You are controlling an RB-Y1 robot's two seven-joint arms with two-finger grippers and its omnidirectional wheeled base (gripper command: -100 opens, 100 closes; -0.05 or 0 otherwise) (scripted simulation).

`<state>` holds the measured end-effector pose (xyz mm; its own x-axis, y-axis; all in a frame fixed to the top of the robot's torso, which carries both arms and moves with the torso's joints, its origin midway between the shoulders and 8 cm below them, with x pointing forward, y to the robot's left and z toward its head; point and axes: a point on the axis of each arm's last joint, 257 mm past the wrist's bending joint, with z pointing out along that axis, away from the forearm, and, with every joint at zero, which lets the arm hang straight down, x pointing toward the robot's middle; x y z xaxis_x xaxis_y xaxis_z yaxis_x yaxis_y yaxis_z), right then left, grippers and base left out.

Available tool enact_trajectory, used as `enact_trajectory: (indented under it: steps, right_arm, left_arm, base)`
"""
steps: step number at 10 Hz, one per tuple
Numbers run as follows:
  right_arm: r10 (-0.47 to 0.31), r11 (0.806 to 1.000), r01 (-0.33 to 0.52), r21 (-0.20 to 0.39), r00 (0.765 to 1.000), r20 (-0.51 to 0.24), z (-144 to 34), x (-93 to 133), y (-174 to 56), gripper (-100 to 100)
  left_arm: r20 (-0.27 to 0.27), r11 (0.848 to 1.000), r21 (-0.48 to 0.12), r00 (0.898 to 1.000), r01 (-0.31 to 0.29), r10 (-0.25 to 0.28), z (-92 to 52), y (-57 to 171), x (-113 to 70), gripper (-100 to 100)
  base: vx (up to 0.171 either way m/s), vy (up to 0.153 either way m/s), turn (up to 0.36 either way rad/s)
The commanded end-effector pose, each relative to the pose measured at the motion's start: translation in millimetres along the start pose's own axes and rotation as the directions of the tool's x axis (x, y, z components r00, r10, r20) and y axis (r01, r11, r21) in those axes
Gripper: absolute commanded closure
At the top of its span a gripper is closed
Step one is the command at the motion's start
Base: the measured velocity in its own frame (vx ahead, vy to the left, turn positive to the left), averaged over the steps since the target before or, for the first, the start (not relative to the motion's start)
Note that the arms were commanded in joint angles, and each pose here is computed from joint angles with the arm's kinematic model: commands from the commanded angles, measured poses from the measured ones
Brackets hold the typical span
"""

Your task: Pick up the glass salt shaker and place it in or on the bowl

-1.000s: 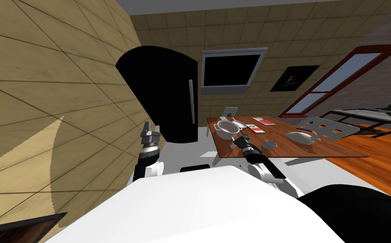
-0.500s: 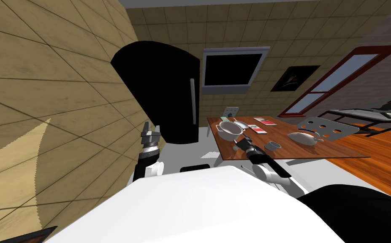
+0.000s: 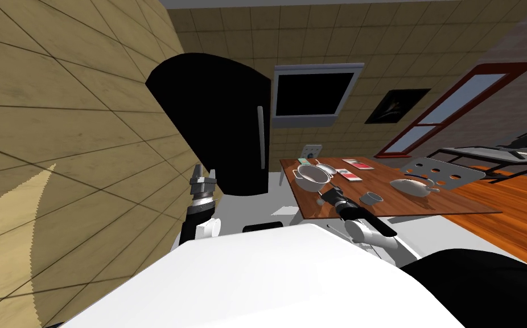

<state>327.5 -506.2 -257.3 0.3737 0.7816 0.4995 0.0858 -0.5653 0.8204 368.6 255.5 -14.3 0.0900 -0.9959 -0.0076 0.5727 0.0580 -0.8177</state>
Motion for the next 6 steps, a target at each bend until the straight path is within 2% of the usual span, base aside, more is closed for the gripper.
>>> enact_trajectory:
  steps: [1, 2, 4, 5, 6]
  right_arm:
    - [0.027, 0.999, -0.029, 0.041, 0.999, 0.039, -0.6, -15, -7, -100]
    - [0.079, 0.995, -0.082, 0.049, 0.994, 0.076, 0.7, -31, -2, -100]
    - [0.077, 0.993, -0.085, 0.080, 0.992, 0.096, -0.2, -36, -10, -100]
    - [0.129, 0.986, -0.141, 0.085, 0.983, 0.134, 0.7, -51, -5, -100]
    - [0.127, 0.984, -0.144, 0.108, 0.980, 0.150, -0.5, -54, -11, -100]
  left_arm:
    - [0.000, 1.000, 0.000, 1.000, 0.000, 0.000, 0.0, 0, 0.0, 0]
    - [0.000, 1.000, 0.000, 1.000, 0.000, 0.000, 0.0, 0, 0.0, 0]
    - [0.000, 1.000, 0.000, 1.000, 0.000, 0.000, 0.0, 0, 0.0, 0]
    - [0.000, 1.000, 0.000, 1.000, 0.000, 0.000, 0.0, 0, 0.0, 0]
    - [0.000, 1.000, 0.000, 1.000, 0.000, 0.000, 0.0, 0, 0.0, 0]
  base:
    - [0.080, 0.047, -0.011]
    - [0.082, 0.047, -0.013]
    - [0.040, 0.019, -0.004]
    - [0.041, 0.019, -0.003]
    - [0.047, 0.018, -0.005]
